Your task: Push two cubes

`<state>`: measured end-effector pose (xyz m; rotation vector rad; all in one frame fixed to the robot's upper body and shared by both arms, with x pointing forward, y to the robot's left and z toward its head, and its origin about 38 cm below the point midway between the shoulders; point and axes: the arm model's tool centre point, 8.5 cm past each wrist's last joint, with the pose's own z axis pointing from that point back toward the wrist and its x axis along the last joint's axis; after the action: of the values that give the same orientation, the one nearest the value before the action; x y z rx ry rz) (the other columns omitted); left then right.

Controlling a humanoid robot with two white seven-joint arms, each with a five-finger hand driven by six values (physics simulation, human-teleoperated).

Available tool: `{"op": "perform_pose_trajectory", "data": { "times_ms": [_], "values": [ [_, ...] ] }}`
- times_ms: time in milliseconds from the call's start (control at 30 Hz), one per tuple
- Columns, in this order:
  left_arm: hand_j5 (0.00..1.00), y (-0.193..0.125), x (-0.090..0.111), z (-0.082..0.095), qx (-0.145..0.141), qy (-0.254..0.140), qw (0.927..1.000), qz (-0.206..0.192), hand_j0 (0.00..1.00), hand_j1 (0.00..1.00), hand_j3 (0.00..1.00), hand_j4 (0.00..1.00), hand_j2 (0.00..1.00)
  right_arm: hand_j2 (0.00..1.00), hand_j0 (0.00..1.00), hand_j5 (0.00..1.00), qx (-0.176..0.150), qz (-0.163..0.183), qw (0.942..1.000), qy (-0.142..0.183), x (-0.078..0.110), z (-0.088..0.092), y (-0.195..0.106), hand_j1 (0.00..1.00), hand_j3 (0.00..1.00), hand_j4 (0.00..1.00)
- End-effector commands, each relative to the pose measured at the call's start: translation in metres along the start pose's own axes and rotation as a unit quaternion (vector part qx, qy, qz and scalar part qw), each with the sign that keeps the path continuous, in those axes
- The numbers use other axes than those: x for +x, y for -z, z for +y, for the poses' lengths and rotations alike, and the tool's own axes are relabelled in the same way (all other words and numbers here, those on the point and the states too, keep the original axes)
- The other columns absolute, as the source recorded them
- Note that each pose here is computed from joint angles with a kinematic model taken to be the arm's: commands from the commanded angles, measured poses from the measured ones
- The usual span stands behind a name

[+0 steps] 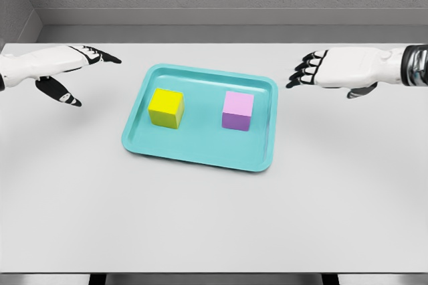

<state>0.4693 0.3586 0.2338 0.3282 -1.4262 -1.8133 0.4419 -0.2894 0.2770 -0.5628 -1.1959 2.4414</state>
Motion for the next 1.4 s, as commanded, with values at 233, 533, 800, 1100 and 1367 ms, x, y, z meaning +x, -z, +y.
{"op": "perform_pose_trajectory", "data": {
  "times_ms": [233,533,800,1100,1367],
  "values": [
    [0.20,0.034,0.016,-0.025,-0.051,0.006,0.9983,-0.028,0.20,0.20,0.20,0.20,0.20,0.09,0.09,0.09,0.003,-0.022,0.9989,-0.043,0.021,-0.016,-0.009,0.09,0.09,0.09],
    [0.21,0.063,0.034,-0.027,-0.047,0.007,0.9972,-0.057,0.21,0.21,0.21,0.21,0.21,0.00,0.00,0.00,0.018,-0.106,0.9923,-0.061,0.060,-0.022,0.058,0.00,0.00,0.00],
    [0.21,0.070,0.032,-0.028,-0.055,0.016,0.9971,-0.049,0.21,0.21,0.21,0.21,0.21,0.00,0.00,0.00,0.034,-0.124,0.9903,-0.053,0.064,-0.019,0.088,0.00,0.00,0.00],
    [0.21,0.084,0.036,-0.036,-0.065,0.016,0.9963,-0.053,0.21,0.21,0.21,0.21,0.21,0.00,0.00,0.00,0.063,-0.098,0.9931,-0.017,0.037,-0.004,0.105,0.00,0.00,0.00],
    [0.21,0.088,0.039,-0.038,-0.071,0.023,0.9958,-0.054,0.21,0.21,0.21,0.21,0.21,0.00,0.00,0.00,0.078,-0.099,0.9920,-0.002,0.036,0.005,0.121,0.00,0.00,0.00]
  ]
}}
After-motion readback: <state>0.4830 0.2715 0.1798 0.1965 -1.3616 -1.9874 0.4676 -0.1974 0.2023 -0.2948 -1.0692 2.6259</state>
